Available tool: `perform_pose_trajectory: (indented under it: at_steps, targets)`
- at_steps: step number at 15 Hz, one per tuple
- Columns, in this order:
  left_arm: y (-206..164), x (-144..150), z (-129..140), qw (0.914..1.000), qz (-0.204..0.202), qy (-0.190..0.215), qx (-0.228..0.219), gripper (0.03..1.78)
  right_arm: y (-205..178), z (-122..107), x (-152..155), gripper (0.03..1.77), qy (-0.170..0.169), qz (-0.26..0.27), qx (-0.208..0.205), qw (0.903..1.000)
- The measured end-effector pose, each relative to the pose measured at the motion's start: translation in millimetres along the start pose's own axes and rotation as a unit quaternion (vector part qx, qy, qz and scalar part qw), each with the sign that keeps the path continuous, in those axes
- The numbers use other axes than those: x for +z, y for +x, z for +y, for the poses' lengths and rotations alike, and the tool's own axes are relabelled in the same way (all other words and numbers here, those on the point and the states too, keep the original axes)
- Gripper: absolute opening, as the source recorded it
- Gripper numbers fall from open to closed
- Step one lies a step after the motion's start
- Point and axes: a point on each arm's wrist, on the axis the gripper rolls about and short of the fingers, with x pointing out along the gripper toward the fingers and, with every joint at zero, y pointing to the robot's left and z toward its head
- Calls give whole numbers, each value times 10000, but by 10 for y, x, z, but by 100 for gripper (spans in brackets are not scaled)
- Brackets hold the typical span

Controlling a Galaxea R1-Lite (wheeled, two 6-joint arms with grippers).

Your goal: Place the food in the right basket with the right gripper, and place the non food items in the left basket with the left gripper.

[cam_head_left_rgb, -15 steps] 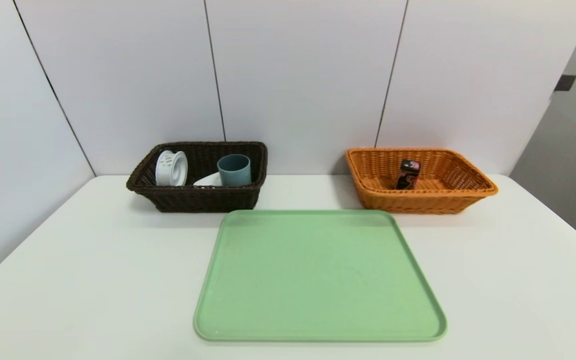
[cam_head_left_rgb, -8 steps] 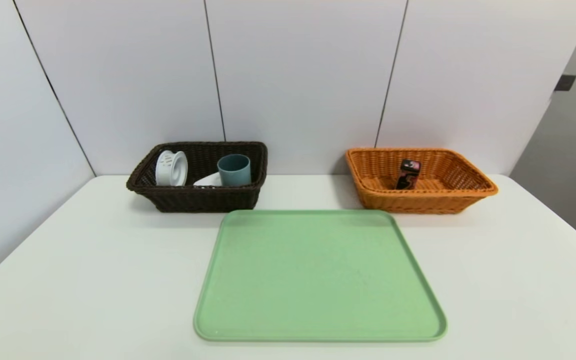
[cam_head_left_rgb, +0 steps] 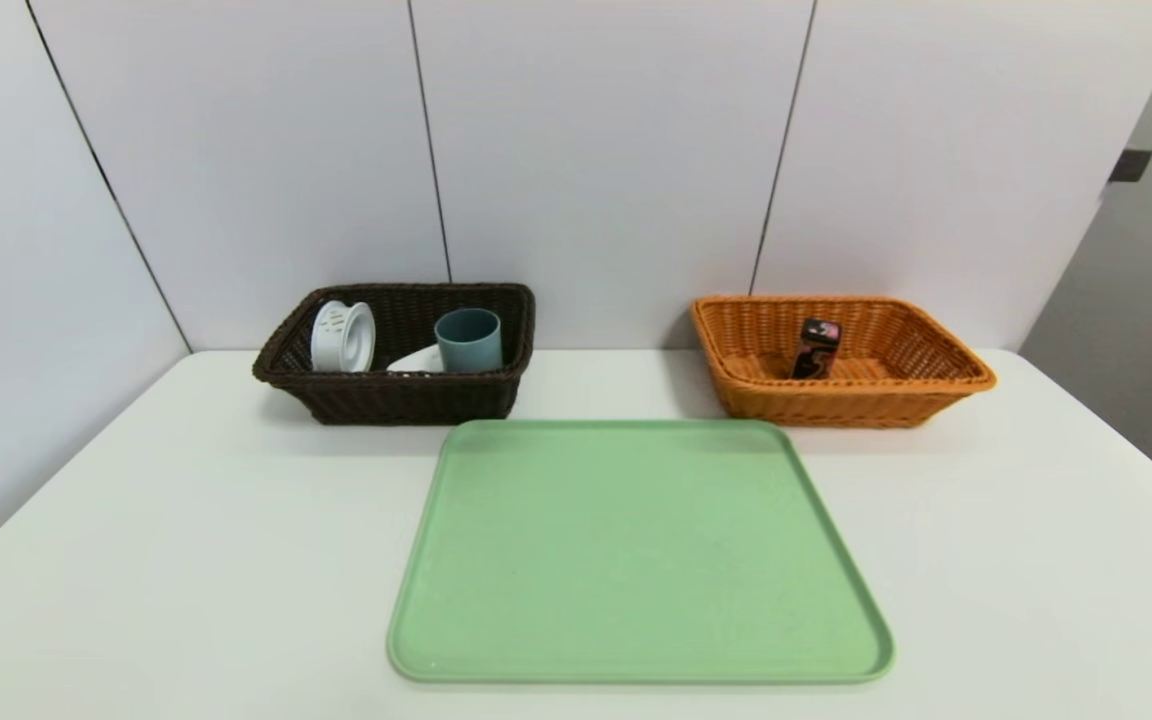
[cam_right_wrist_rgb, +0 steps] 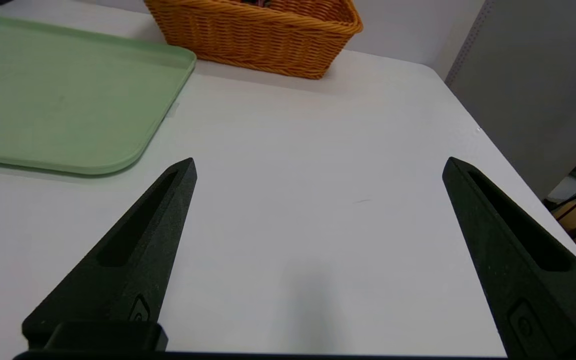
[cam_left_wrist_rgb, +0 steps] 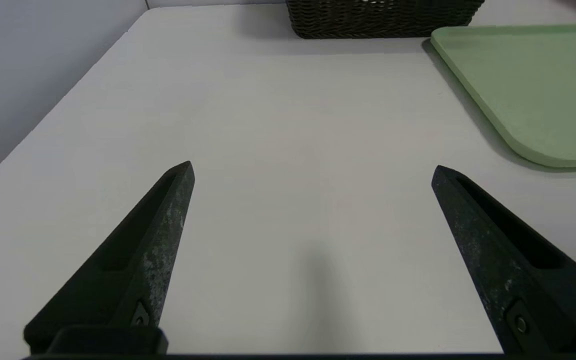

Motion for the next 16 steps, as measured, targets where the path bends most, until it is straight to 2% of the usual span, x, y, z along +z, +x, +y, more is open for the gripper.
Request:
perform_pose_trajectory:
  at_steps: [2, 4, 7, 10, 16]
  targets:
    - [0, 3, 5, 9997, -17, -223, 116, 169, 6, 6, -21, 170, 204, 29, 55, 9998]
    - [0, 3, 6, 9996, -20, -237, 123, 169, 21, 19, -58, 170, 289, 30, 191, 9994]
    - [0, 3, 6, 9996, -18, -235, 124, 169, 26, 22, -79, 170, 370, 74, 172, 9991]
    - [0, 4, 6, 9996, -20, -233, 128, 169, 27, 22, -83, 170, 625, 92, 142, 9979]
    - [0, 3, 6, 9996, -18, -240, 132, 169, 27, 22, -93, 170, 620, 135, 128, 9979]
